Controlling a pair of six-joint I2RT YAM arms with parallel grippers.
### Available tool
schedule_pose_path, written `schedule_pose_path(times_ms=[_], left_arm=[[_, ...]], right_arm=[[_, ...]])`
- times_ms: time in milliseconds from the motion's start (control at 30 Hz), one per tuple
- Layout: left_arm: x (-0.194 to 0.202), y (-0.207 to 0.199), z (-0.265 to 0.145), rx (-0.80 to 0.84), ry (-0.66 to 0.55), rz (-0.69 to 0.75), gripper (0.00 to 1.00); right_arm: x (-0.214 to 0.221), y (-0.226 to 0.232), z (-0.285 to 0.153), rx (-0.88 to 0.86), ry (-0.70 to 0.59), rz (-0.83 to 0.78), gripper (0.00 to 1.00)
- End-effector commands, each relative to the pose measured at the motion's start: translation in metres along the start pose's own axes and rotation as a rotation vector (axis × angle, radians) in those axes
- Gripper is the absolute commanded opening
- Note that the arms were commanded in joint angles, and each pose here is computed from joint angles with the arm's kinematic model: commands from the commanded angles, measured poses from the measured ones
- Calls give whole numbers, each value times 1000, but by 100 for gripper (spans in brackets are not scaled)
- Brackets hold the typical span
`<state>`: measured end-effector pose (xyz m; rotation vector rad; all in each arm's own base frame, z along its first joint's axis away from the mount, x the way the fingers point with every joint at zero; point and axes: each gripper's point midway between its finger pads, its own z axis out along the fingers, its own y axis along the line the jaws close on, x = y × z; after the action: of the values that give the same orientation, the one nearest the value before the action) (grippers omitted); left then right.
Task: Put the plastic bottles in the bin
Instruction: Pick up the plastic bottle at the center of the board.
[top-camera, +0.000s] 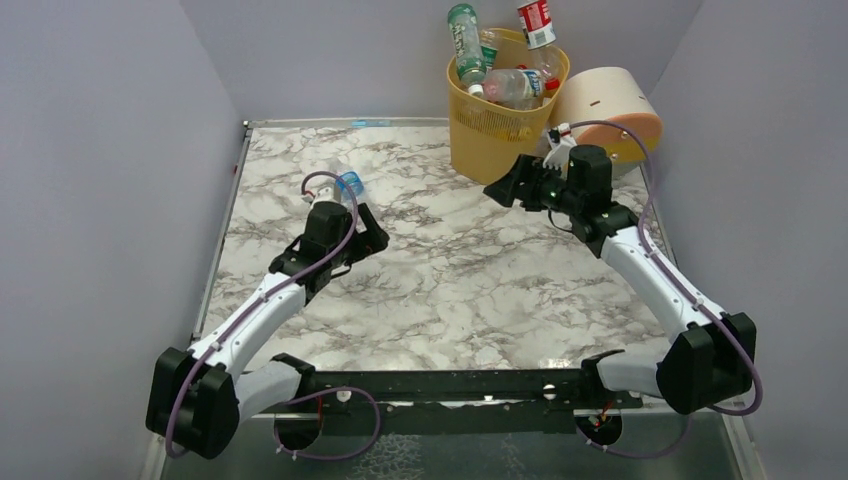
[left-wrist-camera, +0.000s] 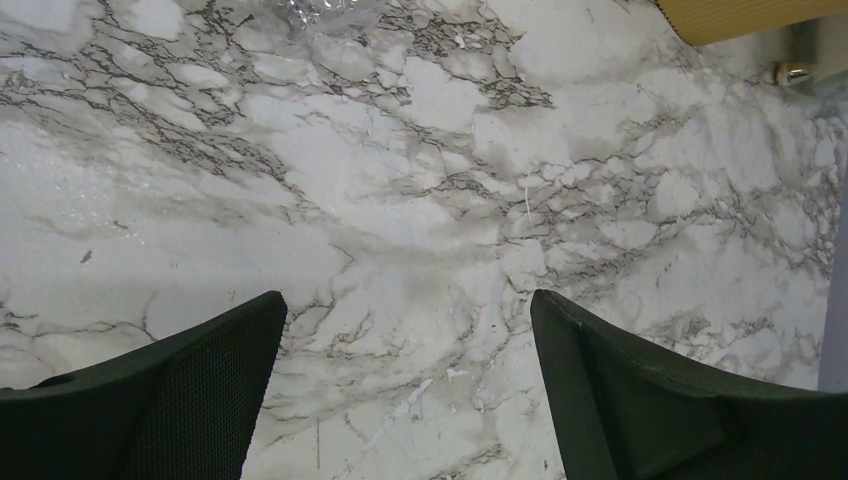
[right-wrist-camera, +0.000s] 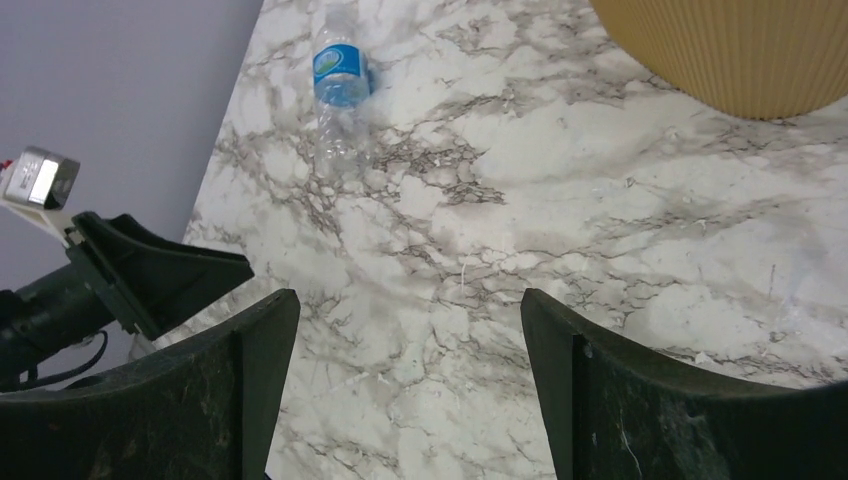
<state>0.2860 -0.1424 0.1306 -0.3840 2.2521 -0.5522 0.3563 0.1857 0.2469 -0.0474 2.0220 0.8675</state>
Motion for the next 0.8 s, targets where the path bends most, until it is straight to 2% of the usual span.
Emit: schedule_pose_path(times_ms=[0,433,600,767], left_arm=[[-41,-6,17,-17,-98,3,99],[-124,15,90,-120,-128,-34,99],[-133,19,122,-136,-108,-60,99],[-118,39,160,-207,-36,-58,99]], right_arm=[[8,7,13,-30,2,-19,85],[23,13,34,-54,66,-34,85],[24,15,37,-67,78,-42,85],[28,14,38,-71,87,-46,85]])
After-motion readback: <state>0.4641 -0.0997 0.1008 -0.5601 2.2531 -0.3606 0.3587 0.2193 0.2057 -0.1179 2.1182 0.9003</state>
